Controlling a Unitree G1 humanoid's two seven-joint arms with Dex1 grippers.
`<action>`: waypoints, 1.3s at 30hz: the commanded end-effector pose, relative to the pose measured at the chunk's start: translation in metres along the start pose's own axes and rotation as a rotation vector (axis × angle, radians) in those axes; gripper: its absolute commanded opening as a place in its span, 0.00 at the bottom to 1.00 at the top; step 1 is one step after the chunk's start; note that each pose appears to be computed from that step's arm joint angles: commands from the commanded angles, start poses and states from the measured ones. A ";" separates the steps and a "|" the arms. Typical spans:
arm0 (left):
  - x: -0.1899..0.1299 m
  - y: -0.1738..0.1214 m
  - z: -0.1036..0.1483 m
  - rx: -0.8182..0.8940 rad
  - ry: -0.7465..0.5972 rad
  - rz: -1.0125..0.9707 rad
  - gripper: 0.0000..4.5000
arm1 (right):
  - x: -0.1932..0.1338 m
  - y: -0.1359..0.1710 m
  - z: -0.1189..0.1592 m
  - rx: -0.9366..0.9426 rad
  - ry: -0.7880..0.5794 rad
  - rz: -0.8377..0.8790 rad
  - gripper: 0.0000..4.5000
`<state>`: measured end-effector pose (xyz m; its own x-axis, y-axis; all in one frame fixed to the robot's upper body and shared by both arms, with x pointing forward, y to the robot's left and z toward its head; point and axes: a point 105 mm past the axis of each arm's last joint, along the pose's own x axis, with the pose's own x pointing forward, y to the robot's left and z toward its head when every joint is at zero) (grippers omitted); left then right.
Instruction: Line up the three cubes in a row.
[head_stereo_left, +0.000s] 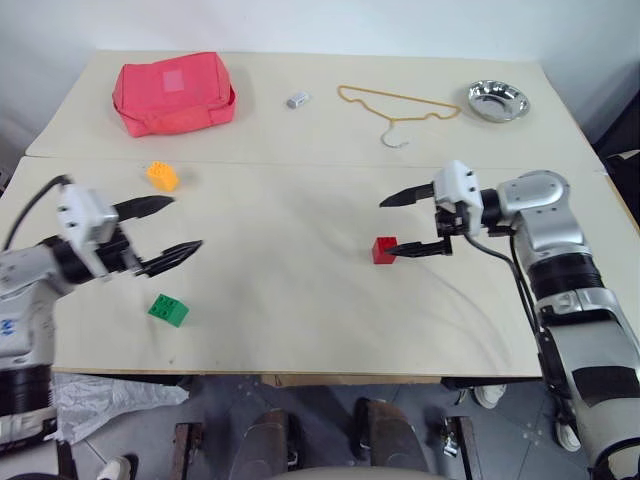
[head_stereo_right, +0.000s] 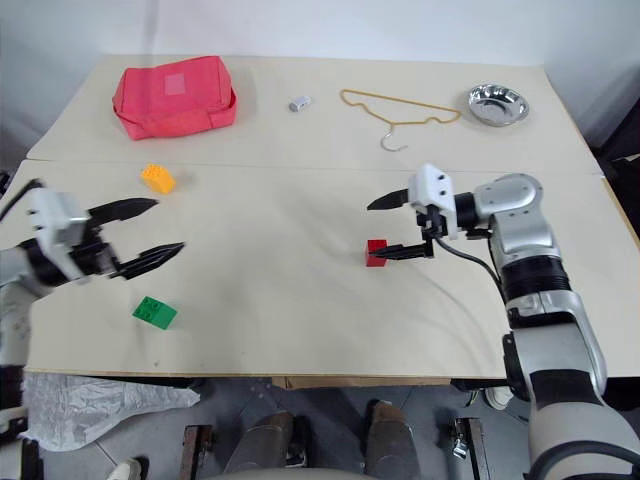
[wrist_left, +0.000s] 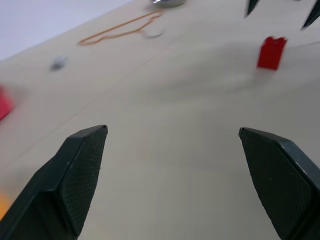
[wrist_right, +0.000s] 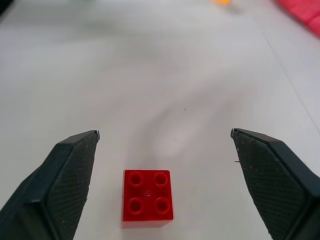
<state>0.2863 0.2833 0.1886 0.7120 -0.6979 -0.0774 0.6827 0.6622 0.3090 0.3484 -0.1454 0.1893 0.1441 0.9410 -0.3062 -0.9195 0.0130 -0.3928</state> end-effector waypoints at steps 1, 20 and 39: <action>-0.065 0.015 -0.024 -0.082 0.059 0.161 1.00 | 0.000 0.033 0.023 -0.003 -0.186 0.098 0.99; -0.041 -0.086 -0.070 -0.239 0.116 0.112 1.00 | -0.024 0.076 -0.005 0.109 -0.284 -0.025 0.99; -0.012 -0.080 -0.082 -0.190 0.090 0.131 0.35 | -0.034 0.075 -0.019 0.134 -0.236 -0.179 1.00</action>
<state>0.2362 0.2648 0.0828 0.8320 -0.5366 -0.1408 0.5535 0.8201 0.1449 0.2822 -0.1745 0.1471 0.1964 0.9799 -0.0363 -0.9477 0.1802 -0.2635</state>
